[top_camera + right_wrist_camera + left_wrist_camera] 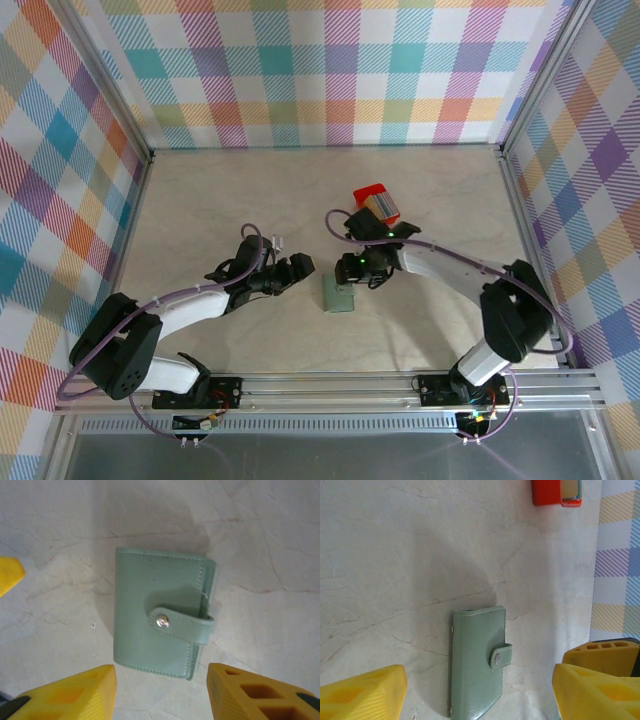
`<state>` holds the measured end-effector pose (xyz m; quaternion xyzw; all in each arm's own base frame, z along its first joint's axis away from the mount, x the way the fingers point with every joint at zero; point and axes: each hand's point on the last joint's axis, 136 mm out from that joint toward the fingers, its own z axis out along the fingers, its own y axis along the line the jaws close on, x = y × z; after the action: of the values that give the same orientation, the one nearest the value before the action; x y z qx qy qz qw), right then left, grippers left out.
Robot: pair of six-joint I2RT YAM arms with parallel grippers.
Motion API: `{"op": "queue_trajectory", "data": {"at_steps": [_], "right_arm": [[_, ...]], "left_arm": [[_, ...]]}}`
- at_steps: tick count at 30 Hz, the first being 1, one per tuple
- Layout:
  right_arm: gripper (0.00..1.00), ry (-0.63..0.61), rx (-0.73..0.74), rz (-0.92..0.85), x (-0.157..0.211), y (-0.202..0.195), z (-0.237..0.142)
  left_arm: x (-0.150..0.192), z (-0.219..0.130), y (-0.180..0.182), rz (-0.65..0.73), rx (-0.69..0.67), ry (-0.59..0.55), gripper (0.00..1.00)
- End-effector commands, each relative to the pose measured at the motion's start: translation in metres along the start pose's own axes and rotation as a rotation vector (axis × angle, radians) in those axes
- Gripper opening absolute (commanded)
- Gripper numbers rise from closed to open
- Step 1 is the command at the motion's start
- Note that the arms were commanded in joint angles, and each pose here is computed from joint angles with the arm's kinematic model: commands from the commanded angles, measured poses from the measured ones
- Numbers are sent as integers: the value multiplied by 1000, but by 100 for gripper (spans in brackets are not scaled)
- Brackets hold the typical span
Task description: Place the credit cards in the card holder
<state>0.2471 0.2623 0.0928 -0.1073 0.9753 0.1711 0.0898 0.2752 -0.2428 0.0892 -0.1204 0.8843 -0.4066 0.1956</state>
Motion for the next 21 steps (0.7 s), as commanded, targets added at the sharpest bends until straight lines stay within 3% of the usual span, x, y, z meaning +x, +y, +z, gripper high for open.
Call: {"op": "queue_trajectory", "data": {"at_steps": [1,9,21], "right_arm": [[48,50,106,-11,5,-5,9],[40,116,164,-25,12,5,34],[40,140,195,-6,15,1,55]], "left_arm": [[10,0,-1,-22,30,22,75],[15,-9,10,-26,4,7,75],[17,-7,13,-13,-2,17,74]]}}
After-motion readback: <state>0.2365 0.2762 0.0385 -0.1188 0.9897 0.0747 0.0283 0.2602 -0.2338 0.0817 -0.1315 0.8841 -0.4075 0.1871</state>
